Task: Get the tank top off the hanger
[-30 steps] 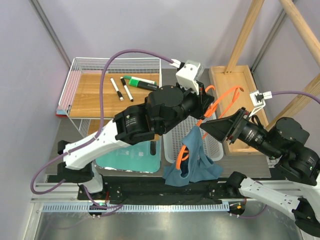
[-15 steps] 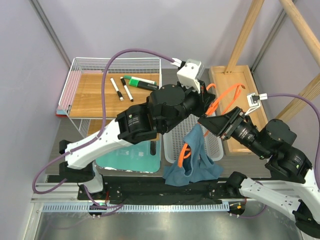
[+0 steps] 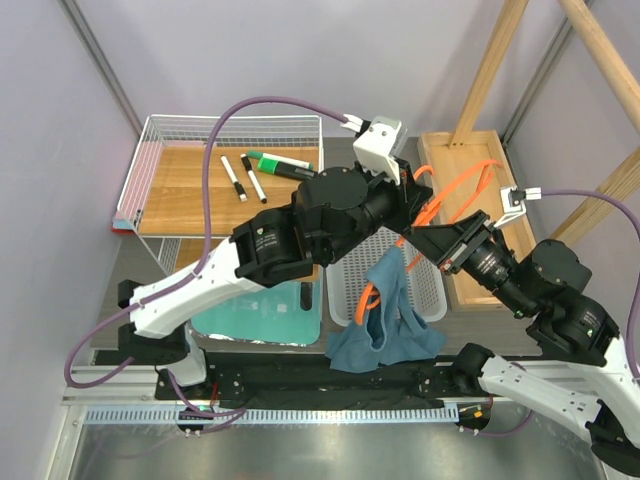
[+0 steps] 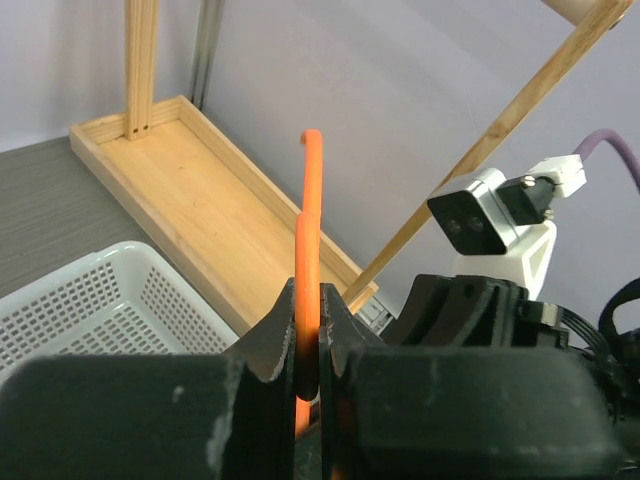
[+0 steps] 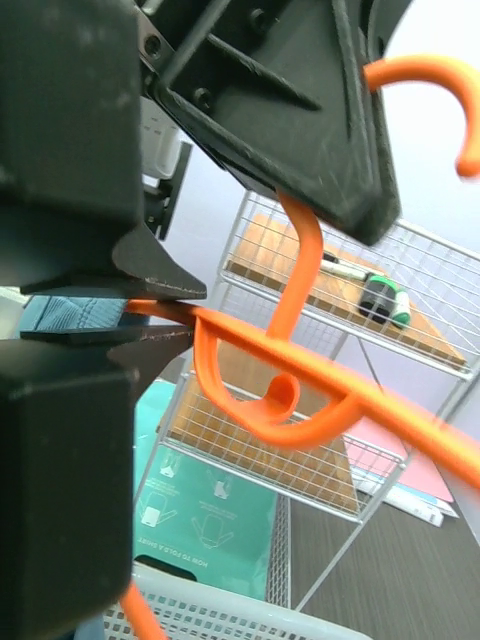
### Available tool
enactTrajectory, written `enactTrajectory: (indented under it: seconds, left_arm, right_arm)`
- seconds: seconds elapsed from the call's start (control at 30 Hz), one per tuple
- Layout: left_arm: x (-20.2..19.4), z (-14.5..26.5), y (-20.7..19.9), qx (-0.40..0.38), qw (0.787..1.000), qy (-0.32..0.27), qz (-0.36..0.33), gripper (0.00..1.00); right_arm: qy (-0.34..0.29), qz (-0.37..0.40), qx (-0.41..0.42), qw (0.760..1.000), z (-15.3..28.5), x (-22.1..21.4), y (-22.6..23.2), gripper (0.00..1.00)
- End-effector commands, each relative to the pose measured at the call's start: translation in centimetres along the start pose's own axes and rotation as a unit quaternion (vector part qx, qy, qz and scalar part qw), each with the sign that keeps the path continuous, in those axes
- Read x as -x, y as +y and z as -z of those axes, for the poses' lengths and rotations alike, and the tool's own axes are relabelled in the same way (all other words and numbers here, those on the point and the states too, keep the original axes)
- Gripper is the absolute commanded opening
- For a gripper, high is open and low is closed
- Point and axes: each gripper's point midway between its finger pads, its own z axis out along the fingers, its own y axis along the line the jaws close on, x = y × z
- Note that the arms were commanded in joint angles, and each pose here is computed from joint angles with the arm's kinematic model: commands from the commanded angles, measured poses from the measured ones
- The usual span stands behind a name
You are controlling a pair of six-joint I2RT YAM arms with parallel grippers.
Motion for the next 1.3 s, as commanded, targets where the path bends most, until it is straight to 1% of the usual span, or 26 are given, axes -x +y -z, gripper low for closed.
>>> enactTrajectory:
  seconds: [0.0, 0.03, 0.07, 0.1, 0.2, 0.27, 0.4, 0.47, 0.5, 0.57, 0.6, 0.63, 0.67, 0.7, 0.73, 0.77, 0.8, 0.83, 0.93, 1.0, 1.1, 1.17, 1.27]
  left_arm:
    - [3.5, 1.5, -2.2, -0.054, 0.997, -0.04, 0.044, 0.0]
    - [3.8, 1.7, -2.4, -0.06, 0.996, -0.042, 0.049, 0.0]
    - [3.8, 1.9, -2.6, -0.066, 0.996, -0.04, 0.049, 0.01]
    - [4.0, 2.1, -2.6, -0.069, 0.996, -0.04, 0.05, 0.06]
    - [4.2, 2.8, -2.8, -0.08, 0.995, -0.038, 0.055, 0.18]
    - [4.6, 3.5, -2.9, -0.088, 0.993, -0.044, 0.062, 0.19]
    - [5.3, 4.2, -2.8, -0.093, 0.992, -0.049, 0.065, 0.26]
    - [5.5, 4.5, -2.8, -0.093, 0.993, -0.048, 0.06, 0.3]
    - [5.7, 4.7, -2.7, -0.093, 0.993, -0.049, 0.061, 0.38]
    - [5.4, 5.1, -2.8, -0.1, 0.993, -0.041, 0.055, 0.46]
    - [5.8, 5.8, -2.7, -0.105, 0.992, -0.043, 0.054, 0.55]
    - [5.8, 6.4, -2.6, -0.11, 0.992, -0.041, 0.053, 0.58]
    - [4.9, 6.6, -2.4, -0.114, 0.992, -0.03, 0.048, 0.61]
    - [6.1, 8.5, -2.3, -0.13, 0.989, -0.041, 0.054, 0.75]
    - [6.8, 9.4, -2.6, -0.148, 0.986, -0.054, 0.062, 0.8]
    - [5.4, 9.7, -3.1, -0.172, 0.983, -0.037, 0.058, 0.85]
    - [6.3, 10.9, -3.2, -0.187, 0.979, -0.05, 0.066, 0.91]
    - [8.1, 13.0, -3.1, -0.204, 0.973, -0.073, 0.08, 0.93]
    - [9.1, 16.0, -2.9, -0.233, 0.966, -0.079, 0.079, 0.95]
    - [8.7, 17.2, -3.1, -0.251, 0.963, -0.065, 0.07, 0.93]
    - [6.3, 17.5, -2.8, -0.255, 0.965, -0.024, 0.052, 0.89]
    - [3.3, 17.0, -3.0, -0.264, 0.964, 0.024, 0.037, 0.87]
    - [0.4, 16.2, -2.6, -0.256, 0.964, 0.064, 0.024, 0.84]
  right_arm:
    - [-0.044, -0.027, 0.032, 0.998, -0.4, 1.7, 1.5, 0.1]
    - [-0.046, -0.029, 0.035, 0.998, -0.4, 1.7, 1.5, 0.03]
    - [-0.05, -0.036, 0.043, 0.997, -0.4, 1.8, 1.7, 0.01]
    - [-0.051, -0.038, 0.048, 0.997, -0.3, 1.9, 2.0, 0.01]
    - [-0.052, -0.044, 0.059, 0.996, 0.1, 2.2, 2.7, 0.01]
    - [-0.059, -0.054, 0.071, 0.994, 0.2, 2.5, 3.1, 0.01]
    - [-0.078, -0.122, 0.096, 0.985, 0.9, 3.2, 3.7, 0.01]
    - [-0.097, -0.136, 0.116, 0.979, 1.4, 3.9, 4.1, 0.01]
    - [-0.109, -0.134, 0.114, 0.978, 1.7, 4.4, 4.0, 0.01]
    - [-0.106, -0.103, 0.094, 0.984, 1.5, 4.6, 4.0, 0.01]
    - [-0.102, -0.099, 0.098, 0.985, 1.7, 4.5, 4.3, 0.01]
    - [-0.099, -0.098, 0.098, 0.985, 1.6, 4.4, 4.3, 0.01]
    - [-0.098, -0.096, 0.1, 0.986, 1.7, 4.4, 4.4, 0.01]
    - [-0.098, -0.094, 0.097, 0.986, 1.8, 4.4, 4.3, 0.01]
    - [-0.099, -0.095, 0.091, 0.986, 1.8, 4.4, 4.0, 0.01]
    - [-0.1, -0.096, 0.09, 0.986, 2.0, 4.3, 3.7, 0.01]
    - [-0.099, -0.097, 0.089, 0.986, 2.0, 4.1, 3.5, 0.01]
    - [-0.102, -0.097, 0.087, 0.986, 2.0, 4.2, 3.3, 0.01]
    - [-0.104, -0.096, 0.084, 0.986, 2.0, 4.2, 3.2, 0.01]
    - [-0.112, -0.095, 0.082, 0.986, 1.9, 4.6, 3.4, 0.01]
    - [-0.123, -0.095, 0.09, 0.984, 2.1, 5.6, 4.4, 0.01]
    - [-0.125, -0.097, 0.098, 0.983, 1.9, 6.2, 5.5, 0.01]
    - [-0.125, -0.096, 0.103, 0.982, 1.5, 6.6, 6.4, 0.01]
